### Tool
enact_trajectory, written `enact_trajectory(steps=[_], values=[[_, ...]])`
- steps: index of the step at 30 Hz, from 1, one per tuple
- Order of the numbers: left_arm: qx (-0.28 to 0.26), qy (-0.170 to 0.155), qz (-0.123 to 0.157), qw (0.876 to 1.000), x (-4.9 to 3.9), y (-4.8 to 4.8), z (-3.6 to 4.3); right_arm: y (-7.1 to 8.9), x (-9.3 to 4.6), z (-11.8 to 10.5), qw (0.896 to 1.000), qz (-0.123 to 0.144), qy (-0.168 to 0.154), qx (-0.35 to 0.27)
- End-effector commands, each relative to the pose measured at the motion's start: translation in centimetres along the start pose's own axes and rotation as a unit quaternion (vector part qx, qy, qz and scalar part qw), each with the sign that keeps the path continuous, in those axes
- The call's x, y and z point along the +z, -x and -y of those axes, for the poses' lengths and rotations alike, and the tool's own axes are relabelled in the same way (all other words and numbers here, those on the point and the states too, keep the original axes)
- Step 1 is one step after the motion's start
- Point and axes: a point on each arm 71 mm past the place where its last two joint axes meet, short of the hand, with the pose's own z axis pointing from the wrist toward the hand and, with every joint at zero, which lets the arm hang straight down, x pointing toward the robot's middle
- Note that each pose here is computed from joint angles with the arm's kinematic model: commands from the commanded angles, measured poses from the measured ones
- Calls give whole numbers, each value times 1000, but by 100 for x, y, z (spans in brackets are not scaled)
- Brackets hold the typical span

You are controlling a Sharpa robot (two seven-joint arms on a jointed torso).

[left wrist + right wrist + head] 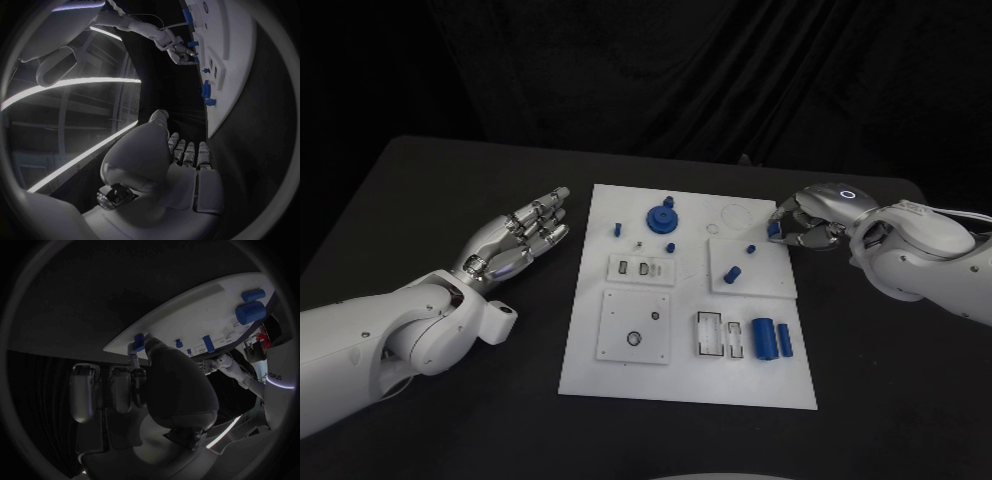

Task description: Assemble the parts on the task board

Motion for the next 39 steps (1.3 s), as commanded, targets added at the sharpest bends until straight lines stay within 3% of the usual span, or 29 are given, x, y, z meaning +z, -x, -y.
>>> enact_trajectory(steps=[1,15,22,31,39], values=[[-3,-32,-9,999,8,-18,48,-12,1,11,1000,0,-11,0],[-3,-31,-9,999,1,-9,45,34,7,-79,999,30,5,7],[-3,-30,-9,1000,-5,-7,47,148,4,-214,998,57,19,17],[-3,-30,-9,999,1,-17,47,383,101,-699,994,73,72,34],[-4,-30,-10,999,6,-28,48,287,205,-1300,988,40,142,49]])
